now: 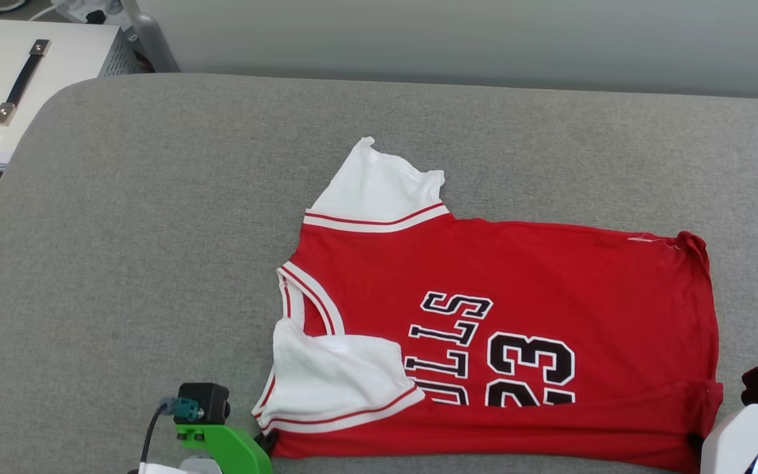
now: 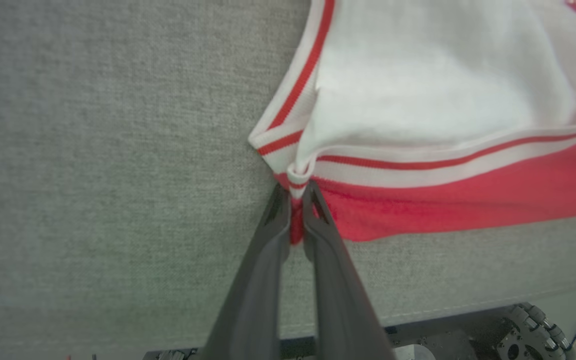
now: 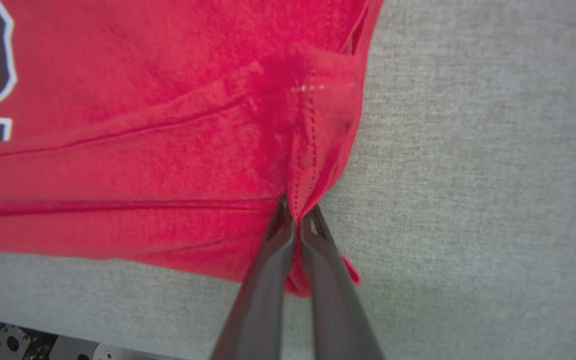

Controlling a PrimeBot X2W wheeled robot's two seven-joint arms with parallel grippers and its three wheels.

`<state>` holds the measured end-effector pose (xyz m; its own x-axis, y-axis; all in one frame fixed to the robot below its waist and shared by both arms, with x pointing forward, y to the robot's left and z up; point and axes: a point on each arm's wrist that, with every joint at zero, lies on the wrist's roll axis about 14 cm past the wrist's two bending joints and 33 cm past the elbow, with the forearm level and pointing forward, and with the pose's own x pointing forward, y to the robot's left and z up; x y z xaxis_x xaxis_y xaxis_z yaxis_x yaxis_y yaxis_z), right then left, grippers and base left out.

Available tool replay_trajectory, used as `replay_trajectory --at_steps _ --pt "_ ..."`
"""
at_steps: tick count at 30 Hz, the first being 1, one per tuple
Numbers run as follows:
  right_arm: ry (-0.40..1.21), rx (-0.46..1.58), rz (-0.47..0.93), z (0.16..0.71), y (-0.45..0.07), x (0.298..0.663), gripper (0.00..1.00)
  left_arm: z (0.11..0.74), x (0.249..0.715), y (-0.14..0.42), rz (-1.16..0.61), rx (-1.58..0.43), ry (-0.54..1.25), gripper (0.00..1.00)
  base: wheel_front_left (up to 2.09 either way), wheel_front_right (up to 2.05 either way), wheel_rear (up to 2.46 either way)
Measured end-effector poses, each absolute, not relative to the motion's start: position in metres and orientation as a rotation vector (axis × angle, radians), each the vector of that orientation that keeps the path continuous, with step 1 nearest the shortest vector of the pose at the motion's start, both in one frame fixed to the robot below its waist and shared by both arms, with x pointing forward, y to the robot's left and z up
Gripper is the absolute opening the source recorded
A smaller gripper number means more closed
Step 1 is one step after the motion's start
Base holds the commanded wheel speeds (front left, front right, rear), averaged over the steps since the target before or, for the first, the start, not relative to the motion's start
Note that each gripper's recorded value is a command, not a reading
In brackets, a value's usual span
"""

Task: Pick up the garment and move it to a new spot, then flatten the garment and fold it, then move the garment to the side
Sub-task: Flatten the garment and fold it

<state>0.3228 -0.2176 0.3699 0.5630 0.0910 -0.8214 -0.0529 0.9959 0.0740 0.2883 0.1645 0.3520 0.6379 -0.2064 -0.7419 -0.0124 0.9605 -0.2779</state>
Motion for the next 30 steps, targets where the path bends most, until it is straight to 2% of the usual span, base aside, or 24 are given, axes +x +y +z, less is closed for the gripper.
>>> replay_trajectory --at_steps 2,3,4,5,6,14,22,30 --pt "0.964 0.046 0.087 0.37 -0.217 0.323 0.0 0.351 0.287 0.164 -0.113 -0.27 0.874 0.0 0.0 0.0 0.0" --pt "0.957 0.047 0.088 0.371 -0.216 0.324 0.04 0.352 0.287 0.164 -0.113 -0.269 0.873 0.0 0.0 0.0 0.0" --pt "0.946 0.052 0.092 0.372 -0.215 0.324 1.0 0.352 0.287 0.164 -0.113 -0.268 0.869 0.0 0.0 0.0 0.0" --pt "0.937 0.067 0.091 0.373 -0.215 0.325 1.0 0.354 0.288 0.164 -0.113 -0.269 0.856 0.45 0.0 0.0 0.0" --pt "0.92 0.082 0.098 0.376 -0.212 0.326 1.0 0.356 0.289 0.164 -0.113 -0.27 0.845 1.0 0.0 0.0 0.0" --pt "0.687 0.069 0.139 0.42 -0.205 0.351 1.0 0.386 0.307 0.162 -0.115 -0.269 0.677 1.0 0.0 0.0 0.0" --pt "0.327 0.074 0.186 0.496 -0.193 0.373 1.0 0.469 0.351 0.154 -0.164 -0.234 0.272 1.0 0.0 0.0 0.0" --pt "0.067 0.157 0.176 0.534 -0.184 0.376 1.0 0.498 0.362 0.141 -0.188 -0.205 0.075 1.0 0.0 0.0 0.0"
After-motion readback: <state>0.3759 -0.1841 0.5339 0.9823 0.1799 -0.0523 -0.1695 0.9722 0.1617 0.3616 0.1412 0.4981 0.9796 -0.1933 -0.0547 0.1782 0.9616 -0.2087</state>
